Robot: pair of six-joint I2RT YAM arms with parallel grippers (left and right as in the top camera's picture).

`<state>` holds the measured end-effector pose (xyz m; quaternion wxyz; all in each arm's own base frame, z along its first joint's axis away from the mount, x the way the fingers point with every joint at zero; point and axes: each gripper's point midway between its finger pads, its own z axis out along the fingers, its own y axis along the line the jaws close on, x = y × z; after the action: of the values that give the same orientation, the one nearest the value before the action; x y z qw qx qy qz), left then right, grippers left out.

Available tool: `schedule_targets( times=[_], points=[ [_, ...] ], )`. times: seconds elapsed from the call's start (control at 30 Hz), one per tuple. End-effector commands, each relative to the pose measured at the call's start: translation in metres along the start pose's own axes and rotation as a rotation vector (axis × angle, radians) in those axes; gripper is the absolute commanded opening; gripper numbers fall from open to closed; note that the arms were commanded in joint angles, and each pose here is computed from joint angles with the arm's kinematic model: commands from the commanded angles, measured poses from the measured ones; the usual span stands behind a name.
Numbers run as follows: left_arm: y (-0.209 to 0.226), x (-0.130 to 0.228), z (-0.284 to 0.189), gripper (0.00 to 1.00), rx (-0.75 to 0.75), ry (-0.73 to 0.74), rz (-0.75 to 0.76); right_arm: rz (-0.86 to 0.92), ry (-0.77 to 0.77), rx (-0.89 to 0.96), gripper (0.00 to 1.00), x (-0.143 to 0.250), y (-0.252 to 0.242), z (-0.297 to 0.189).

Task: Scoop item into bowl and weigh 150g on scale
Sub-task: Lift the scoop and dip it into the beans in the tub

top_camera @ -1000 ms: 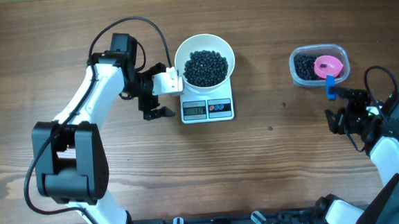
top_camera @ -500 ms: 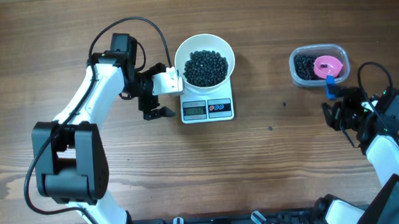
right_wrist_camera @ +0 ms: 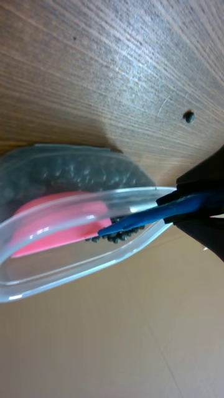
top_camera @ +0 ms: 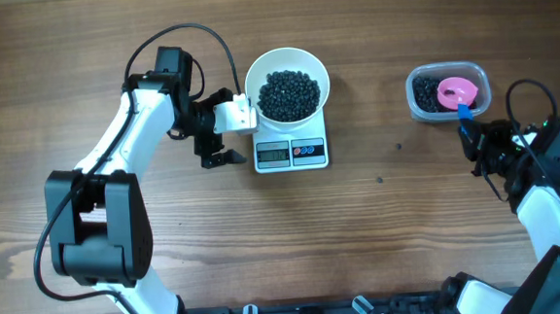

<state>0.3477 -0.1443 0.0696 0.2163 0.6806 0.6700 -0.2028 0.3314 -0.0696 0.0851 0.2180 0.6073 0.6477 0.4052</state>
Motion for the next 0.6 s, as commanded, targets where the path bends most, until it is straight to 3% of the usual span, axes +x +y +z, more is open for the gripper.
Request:
schedule_targets(
  times=[0.0,0.27,0.57],
  points=[
    [-0.004,0.002,0.004,1.00,0.019,-0.016,-0.017,-0.073,0.014,-0.016,0.05,-0.001,0.024,-0.004],
    [-0.004,0.002,0.004,1.00,0.019,-0.016,-0.016,-0.225,-0.047,0.090,0.05,-0.012,0.061,-0.028],
    [-0.004,0.002,0.004,1.00,0.019,-0.016,-0.017,-0.362,-0.016,0.101,0.05,-0.002,0.098,-0.050]
  ],
)
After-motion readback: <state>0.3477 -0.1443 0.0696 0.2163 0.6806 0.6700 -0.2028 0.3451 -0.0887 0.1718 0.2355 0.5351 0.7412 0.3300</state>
